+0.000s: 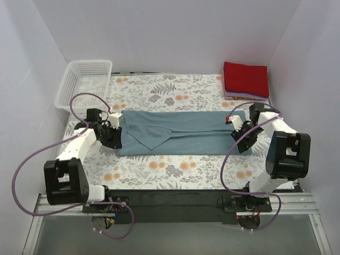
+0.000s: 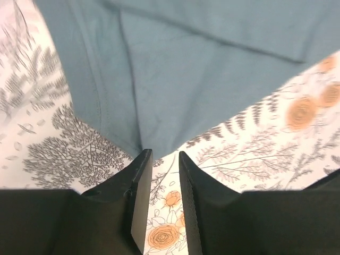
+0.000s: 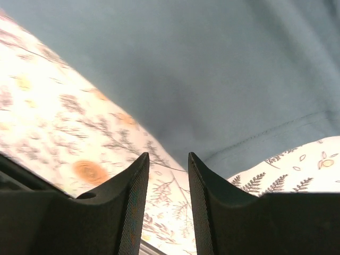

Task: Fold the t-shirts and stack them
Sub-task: Fold the tshirt

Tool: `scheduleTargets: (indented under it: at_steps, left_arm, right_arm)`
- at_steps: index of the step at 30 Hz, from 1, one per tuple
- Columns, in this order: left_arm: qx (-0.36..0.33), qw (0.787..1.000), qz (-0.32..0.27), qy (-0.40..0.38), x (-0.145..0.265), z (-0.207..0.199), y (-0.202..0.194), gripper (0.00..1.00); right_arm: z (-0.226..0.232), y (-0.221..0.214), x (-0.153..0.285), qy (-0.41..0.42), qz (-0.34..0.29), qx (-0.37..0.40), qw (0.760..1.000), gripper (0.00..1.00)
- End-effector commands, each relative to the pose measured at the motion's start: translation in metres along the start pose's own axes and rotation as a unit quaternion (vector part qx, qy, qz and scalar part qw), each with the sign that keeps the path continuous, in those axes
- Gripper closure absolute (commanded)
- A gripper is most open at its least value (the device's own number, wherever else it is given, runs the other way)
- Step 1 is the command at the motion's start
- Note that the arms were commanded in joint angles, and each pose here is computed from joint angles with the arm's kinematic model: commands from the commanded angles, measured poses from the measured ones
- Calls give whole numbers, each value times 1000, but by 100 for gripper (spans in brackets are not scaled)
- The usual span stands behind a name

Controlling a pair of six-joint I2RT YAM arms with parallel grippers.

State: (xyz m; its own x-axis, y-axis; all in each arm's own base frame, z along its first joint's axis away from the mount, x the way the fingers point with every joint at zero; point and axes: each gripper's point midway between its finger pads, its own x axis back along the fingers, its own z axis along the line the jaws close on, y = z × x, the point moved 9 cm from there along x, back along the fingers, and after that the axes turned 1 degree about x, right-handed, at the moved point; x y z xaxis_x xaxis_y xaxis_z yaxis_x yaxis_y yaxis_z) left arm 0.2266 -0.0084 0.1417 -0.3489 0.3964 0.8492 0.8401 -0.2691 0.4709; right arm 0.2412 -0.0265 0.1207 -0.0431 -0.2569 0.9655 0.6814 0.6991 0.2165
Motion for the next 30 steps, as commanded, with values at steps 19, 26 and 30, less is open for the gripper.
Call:
scheduleTargets:
  at_steps: [19, 26, 30]
  left_arm:
    - [-219, 974, -44, 34, -68, -133, 68, 64]
    - [-234, 971, -26, 48, -90, -138, 72, 66]
    - [-241, 969, -28, 46, -95, -141, 79, 67]
  right_arm:
    - [30, 78, -1, 98, -115, -41, 988, 62]
    - [30, 74, -5, 92, -109, -42, 989, 62]
    - [30, 72, -6, 91, -106, -40, 989, 62]
